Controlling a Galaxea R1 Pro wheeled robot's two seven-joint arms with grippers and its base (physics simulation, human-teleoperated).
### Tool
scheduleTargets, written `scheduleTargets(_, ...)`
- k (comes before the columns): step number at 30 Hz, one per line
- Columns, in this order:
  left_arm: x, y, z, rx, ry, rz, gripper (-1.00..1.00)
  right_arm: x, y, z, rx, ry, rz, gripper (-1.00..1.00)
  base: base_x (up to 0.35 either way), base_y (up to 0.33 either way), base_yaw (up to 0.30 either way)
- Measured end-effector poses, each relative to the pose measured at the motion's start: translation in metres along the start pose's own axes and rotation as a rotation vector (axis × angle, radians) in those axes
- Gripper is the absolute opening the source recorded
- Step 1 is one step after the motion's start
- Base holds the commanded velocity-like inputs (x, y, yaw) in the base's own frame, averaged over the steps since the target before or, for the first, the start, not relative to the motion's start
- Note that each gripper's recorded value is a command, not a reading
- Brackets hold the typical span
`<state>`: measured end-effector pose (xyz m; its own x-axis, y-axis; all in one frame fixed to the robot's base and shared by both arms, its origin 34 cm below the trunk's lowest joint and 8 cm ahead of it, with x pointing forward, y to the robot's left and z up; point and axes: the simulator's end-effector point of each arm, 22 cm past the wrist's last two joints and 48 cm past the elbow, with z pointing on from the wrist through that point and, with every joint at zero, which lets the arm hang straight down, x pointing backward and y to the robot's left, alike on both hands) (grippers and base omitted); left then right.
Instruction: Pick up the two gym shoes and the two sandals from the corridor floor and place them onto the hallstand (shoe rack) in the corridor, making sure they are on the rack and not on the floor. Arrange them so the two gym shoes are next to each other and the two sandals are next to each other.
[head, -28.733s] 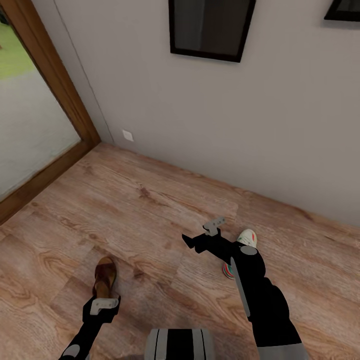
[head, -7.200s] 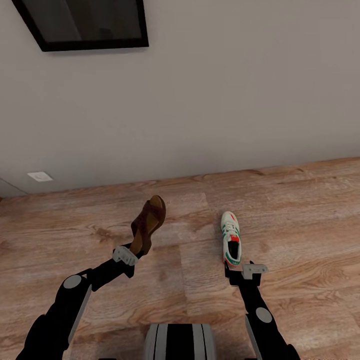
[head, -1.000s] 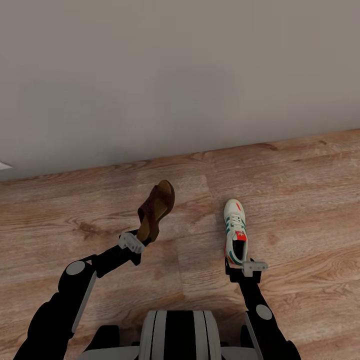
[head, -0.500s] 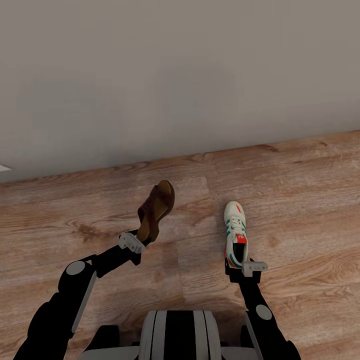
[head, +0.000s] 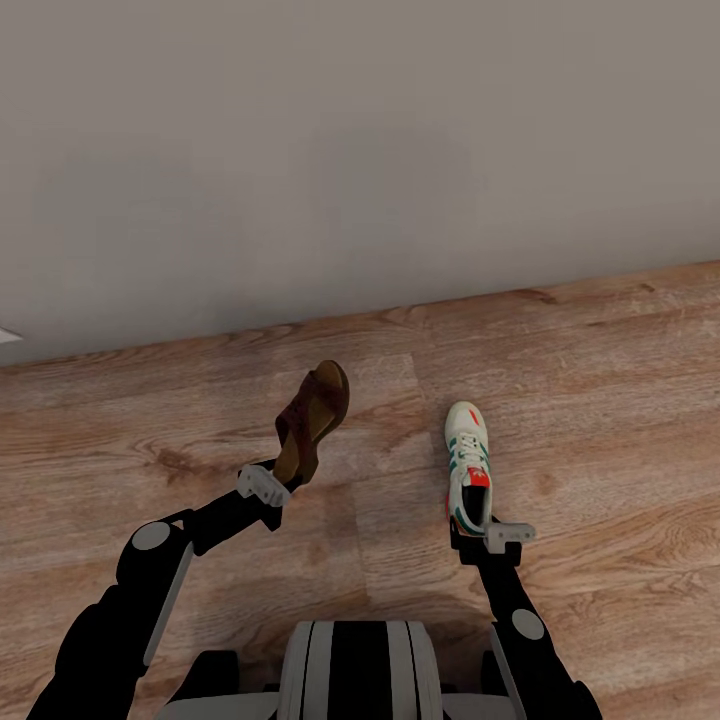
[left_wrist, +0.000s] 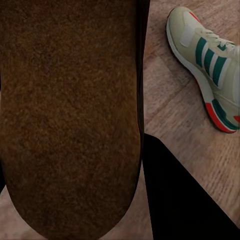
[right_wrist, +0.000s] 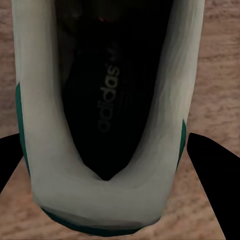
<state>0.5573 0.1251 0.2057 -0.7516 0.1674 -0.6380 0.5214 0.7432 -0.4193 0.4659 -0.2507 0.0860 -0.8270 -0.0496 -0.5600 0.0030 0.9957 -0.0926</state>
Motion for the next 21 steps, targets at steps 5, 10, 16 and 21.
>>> scheduleTargets(5, 0.0, -0.0004, 0.0002, 0.001, 0.0, 0.0, -1.0, 0.0001, 0.0, 0.0, 0.0, 0.0, 0.001, -1.0, 0.0, 0.0, 0.0)
scheduleTargets(10, -0.0003, -0.0003, 0.0003, 0.001, 0.0, 0.001, -1.0, 0.0, 0.0, 0.0, 0.0, 0.0, 0.0, -1.0, 0.0, 0.0, 0.0)
scheduleTargets(16, -0.0004, 0.0006, -0.0004, -0.001, 0.0, 0.002, -1.0, -0.0001, -0.0002, 0.0, 0.0, 0.0, 0.002, -1.0, 0.0, 0.0, 0.0)
scheduleTargets(21, -0.0071, -0.0002, -0.0031, -0.003, -0.01, 0.009, -1.0, -0.0076, -0.0007, -0.0013, 0.001, -0.014, 0.003, -1.0, 0.0, 0.0, 0.0)
